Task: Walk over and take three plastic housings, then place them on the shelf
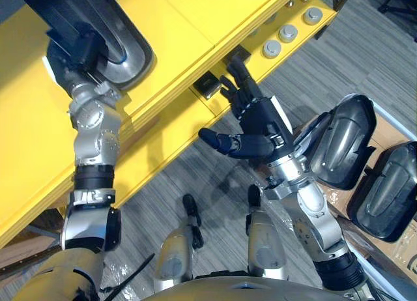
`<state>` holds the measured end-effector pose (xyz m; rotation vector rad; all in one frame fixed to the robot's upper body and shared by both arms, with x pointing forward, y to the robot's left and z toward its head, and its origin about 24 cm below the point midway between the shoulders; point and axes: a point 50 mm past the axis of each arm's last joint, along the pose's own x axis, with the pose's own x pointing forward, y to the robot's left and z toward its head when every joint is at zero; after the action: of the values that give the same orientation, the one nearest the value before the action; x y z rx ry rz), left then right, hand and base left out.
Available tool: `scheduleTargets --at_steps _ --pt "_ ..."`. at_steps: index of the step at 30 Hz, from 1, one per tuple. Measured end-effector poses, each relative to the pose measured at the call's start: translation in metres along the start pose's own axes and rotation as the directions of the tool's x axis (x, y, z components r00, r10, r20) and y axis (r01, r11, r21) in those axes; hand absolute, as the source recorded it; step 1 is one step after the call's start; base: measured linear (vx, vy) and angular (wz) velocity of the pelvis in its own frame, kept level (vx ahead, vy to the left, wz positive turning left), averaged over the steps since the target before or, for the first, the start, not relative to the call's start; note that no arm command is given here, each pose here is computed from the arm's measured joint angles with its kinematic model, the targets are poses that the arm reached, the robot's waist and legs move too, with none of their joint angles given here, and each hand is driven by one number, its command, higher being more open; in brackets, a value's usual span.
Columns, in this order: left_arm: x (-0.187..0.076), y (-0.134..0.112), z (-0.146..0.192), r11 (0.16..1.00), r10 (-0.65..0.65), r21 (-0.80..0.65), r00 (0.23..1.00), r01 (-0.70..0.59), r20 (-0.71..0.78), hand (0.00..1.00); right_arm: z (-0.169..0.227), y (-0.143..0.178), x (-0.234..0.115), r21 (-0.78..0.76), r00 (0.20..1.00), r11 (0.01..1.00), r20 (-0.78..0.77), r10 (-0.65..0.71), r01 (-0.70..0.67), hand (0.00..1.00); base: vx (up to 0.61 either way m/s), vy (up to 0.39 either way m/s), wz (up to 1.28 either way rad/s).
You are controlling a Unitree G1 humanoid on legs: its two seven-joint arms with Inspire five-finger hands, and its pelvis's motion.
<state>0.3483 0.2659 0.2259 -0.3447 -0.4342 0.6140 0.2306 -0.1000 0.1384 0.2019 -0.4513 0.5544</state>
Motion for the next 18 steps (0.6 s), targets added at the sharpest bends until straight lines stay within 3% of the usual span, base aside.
scheduleTargets --at_steps 1,2,10,18 --pt "0.005 -0.002 0.009 1.000 0.007 -0.001 1.000 -0.007 0.027 0.00 -0.001 0.000 0.002 0.005 1.000 1.000 0.001 -0.009 0.009 1.00 0.00 0.000 0.09" --pt "0.007 -0.003 0.013 1.000 0.013 -0.001 0.999 -0.013 0.036 1.00 -0.001 -0.001 0.003 0.007 1.000 1.000 0.002 -0.016 0.016 1.00 0.01 -0.002 0.05" --pt "0.023 -0.007 0.026 0.997 0.041 0.063 0.996 -0.046 0.083 1.00 -0.005 -0.008 0.010 -0.004 0.996 0.996 -0.007 -0.092 0.092 1.00 0.00 0.000 0.00" --pt "0.036 -0.002 0.032 0.991 0.048 0.122 0.996 -0.058 0.081 1.00 -0.005 -0.005 0.014 -0.002 0.996 0.996 -0.003 -0.084 0.084 1.00 -0.01 -0.013 -0.07"
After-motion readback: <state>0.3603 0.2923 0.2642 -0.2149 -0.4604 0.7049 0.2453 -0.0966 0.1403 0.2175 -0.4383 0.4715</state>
